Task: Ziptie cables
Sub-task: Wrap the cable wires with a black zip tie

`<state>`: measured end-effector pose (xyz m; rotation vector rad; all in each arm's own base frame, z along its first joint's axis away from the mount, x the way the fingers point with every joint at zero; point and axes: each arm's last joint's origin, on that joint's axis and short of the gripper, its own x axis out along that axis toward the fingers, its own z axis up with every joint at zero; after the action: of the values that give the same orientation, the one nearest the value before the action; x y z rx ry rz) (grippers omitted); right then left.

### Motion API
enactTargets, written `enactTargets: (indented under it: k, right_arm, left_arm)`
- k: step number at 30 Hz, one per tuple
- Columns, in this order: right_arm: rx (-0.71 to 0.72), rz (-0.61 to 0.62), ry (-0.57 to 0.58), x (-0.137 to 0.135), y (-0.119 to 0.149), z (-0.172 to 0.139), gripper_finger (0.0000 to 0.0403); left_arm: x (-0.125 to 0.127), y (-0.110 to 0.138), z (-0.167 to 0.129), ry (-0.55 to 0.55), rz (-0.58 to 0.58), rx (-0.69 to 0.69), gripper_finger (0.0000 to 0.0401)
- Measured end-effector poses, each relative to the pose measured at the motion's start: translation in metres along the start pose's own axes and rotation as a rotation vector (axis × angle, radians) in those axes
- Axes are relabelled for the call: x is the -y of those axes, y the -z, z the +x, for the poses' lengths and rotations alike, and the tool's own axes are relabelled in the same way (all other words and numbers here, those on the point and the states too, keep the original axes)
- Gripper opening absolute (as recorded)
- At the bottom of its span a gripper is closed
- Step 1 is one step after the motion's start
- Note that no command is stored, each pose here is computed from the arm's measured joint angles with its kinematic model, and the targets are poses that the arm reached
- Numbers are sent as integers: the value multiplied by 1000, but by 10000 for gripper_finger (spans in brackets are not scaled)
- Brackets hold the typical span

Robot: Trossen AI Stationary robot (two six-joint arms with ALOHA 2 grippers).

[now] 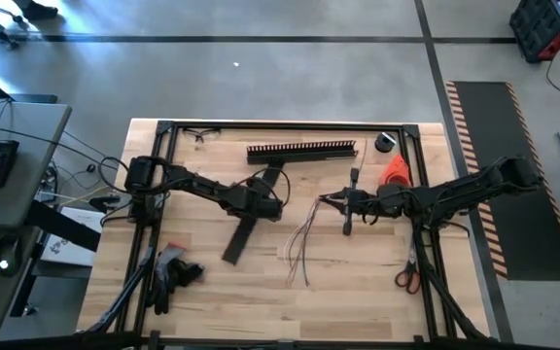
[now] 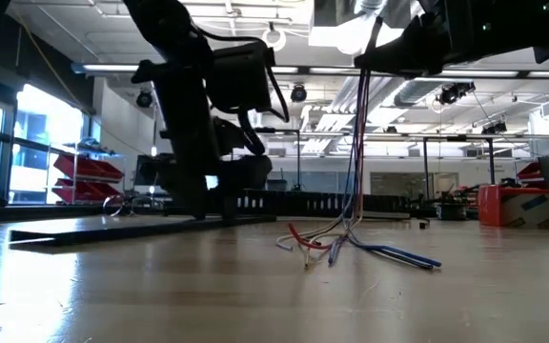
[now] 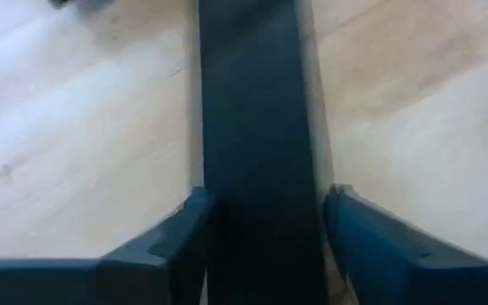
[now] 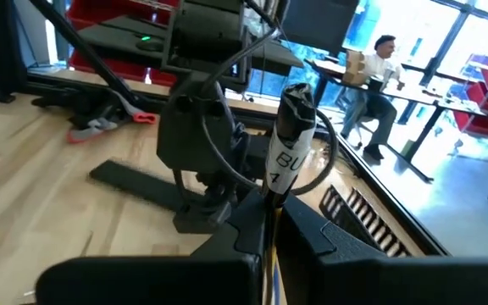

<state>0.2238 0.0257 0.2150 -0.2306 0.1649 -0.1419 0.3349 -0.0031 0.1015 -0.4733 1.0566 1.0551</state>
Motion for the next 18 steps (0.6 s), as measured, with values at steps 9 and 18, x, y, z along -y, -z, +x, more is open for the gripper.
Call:
enactTargets:
  k: [9,18]
  right_arm:
    - [14,-15,-30,-7,-2,-2,0]
    - [15,-26,-29,-7,-2,-2,0]
  left_arm:
    - [-11,20,-37,-13,-2,-100,82]
    - [-32,38,-53,-23,131,-67,5]
